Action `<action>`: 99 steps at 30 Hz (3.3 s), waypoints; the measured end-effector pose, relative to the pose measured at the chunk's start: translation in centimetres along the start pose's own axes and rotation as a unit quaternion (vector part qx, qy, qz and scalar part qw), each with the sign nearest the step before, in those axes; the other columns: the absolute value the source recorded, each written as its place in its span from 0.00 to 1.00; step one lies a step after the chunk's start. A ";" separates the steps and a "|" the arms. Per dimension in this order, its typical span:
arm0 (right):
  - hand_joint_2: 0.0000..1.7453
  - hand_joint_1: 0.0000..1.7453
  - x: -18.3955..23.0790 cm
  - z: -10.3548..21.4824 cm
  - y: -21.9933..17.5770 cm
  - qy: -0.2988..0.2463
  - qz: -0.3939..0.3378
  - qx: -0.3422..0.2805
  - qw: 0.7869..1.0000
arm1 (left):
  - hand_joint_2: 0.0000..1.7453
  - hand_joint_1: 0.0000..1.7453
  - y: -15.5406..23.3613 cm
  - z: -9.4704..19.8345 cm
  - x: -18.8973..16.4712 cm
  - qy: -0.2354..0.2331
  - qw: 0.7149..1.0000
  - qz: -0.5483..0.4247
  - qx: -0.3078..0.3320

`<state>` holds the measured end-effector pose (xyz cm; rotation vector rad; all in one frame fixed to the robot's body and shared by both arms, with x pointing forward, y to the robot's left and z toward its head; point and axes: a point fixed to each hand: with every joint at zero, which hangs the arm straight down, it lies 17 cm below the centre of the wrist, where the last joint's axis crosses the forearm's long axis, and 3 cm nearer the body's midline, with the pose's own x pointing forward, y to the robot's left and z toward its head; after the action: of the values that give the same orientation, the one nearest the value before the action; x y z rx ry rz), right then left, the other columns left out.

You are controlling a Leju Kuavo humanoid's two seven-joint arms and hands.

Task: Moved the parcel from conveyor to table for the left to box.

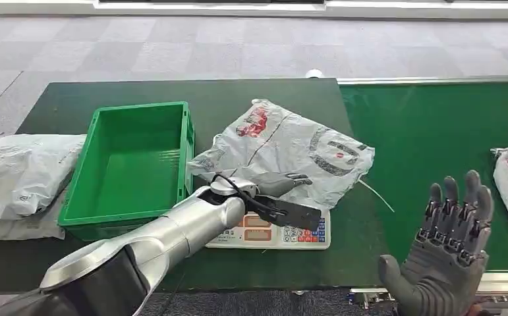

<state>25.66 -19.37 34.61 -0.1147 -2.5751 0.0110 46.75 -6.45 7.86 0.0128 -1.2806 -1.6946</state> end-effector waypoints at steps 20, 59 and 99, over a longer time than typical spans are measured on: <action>1.00 0.00 -0.2 2.1 0.0 0.022 0.010 -0.008 1.000 | 1.00 1.00 4.5 0.4 0.3 -0.019 0.998 -0.023 0.058; 1.00 0.00 -1.3 4.4 0.2 0.054 0.033 -0.012 0.998 | 1.00 1.00 30.1 21.6 -17.0 0.251 0.779 -0.315 0.481; 1.00 0.00 0.4 7.9 1.4 0.081 0.049 0.009 0.995 | 0.00 0.00 17.4 21.7 -23.4 -0.002 0.845 0.209 0.492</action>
<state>21.25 -17.78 28.05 -0.2261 -2.4051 0.0583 59.45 25.88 18.54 0.3147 -1.8675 -0.5386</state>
